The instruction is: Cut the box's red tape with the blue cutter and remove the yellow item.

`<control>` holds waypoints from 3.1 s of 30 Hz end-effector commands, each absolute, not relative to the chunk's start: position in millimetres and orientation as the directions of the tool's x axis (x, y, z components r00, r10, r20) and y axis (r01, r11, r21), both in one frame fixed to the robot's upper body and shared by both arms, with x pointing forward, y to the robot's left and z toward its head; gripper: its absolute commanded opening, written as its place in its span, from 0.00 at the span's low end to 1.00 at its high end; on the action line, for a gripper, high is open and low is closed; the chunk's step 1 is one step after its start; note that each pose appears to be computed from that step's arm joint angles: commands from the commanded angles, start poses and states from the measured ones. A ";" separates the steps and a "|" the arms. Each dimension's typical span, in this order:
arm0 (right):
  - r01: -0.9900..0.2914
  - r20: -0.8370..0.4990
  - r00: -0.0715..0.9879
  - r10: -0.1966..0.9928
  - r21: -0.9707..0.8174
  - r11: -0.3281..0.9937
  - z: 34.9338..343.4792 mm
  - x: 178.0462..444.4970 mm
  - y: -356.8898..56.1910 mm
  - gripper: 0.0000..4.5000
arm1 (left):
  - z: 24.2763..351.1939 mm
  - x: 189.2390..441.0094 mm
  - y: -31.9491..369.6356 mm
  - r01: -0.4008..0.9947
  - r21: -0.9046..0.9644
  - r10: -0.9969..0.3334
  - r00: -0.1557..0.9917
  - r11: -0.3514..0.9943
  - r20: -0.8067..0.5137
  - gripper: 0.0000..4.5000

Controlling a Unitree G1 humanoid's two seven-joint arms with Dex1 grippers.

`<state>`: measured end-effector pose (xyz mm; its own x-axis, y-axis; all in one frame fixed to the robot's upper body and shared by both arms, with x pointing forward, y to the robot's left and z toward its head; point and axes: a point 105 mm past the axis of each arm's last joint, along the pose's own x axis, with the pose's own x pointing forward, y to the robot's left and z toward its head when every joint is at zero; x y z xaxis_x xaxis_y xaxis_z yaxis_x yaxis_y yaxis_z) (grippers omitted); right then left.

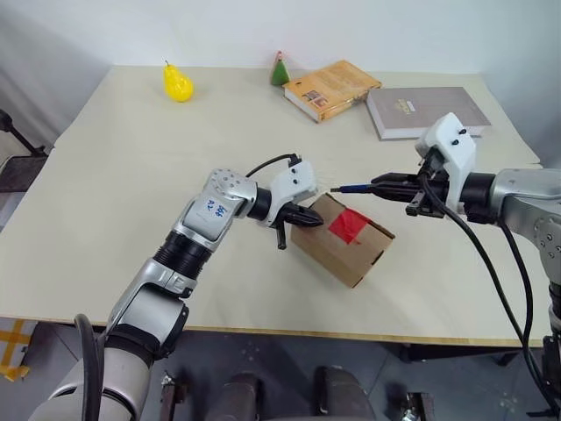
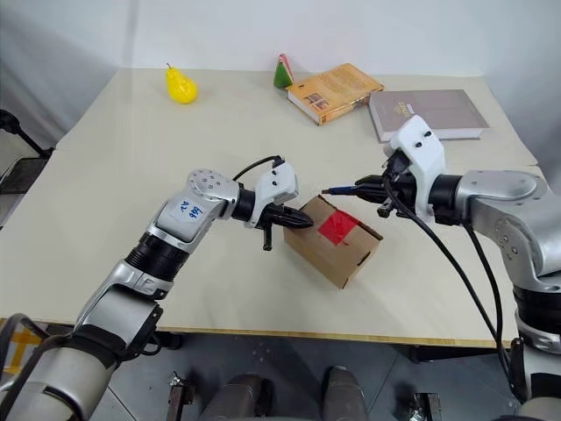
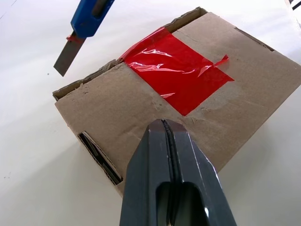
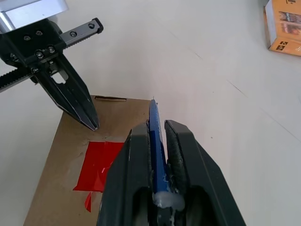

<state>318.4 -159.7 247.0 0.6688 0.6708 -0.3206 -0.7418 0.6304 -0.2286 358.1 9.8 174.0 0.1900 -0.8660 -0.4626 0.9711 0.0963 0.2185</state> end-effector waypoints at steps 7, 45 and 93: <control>-0.724 -0.342 0.687 0.642 -0.243 0.645 240.8 316.8 -168.7 0.04 | 169.0 363.2 15.8 0.967 0.222 -0.840 0.222 0.124 -0.495 0.00; -0.747 -0.568 0.630 0.529 -0.260 0.612 233.1 297.0 -193.4 0.04 | 153.3 361.3 14.0 0.968 0.180 -0.783 0.246 0.173 -0.571 0.00; -0.162 -0.149 0.971 0.187 0.167 0.973 129.8 310.7 -309.5 0.20 | 177.0 360.9 -0.5 0.964 0.196 -0.863 0.251 0.181 -0.437 0.00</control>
